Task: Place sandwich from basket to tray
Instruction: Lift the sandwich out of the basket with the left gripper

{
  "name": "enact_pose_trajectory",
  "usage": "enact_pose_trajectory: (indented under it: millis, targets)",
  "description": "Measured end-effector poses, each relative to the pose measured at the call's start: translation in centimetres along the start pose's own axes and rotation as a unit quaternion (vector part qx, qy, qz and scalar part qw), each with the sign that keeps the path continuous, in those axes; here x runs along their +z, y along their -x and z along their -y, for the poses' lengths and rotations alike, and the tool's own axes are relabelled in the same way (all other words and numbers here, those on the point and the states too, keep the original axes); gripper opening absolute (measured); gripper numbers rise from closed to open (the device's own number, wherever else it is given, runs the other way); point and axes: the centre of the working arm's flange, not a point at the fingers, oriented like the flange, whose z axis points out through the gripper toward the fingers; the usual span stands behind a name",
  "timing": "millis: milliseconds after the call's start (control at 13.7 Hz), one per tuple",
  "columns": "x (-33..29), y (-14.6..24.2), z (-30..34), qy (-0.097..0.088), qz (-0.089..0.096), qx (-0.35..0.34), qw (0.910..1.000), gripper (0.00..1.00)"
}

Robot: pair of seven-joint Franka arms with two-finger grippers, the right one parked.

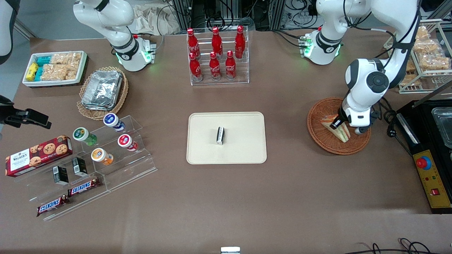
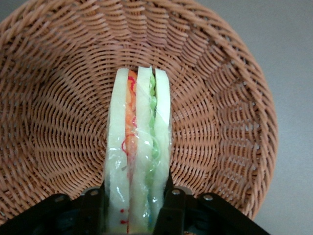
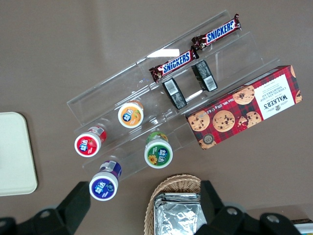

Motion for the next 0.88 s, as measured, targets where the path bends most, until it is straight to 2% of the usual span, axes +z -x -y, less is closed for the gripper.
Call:
enact_pose_trajectory:
  millis: [146, 365, 583, 802, 875]
  targets:
    - [-1.8, -0.5, -0.2, 0.001, -0.003, 0.015, 0.9999, 0.34]
    - [-8.2, -2.1, -0.9, -0.022, 0.008, 0.063, 0.9977, 0.20]
    - [-17.5, -4.6, -2.0, -0.041, 0.024, 0.116, 0.9921, 0.20]
    - [-25.3, -5.9, -3.6, -0.033, 0.021, 0.165, 0.9855, 0.20]
    - [-27.9, -5.6, -4.3, -0.021, 0.031, 0.187, 0.9816, 0.20]
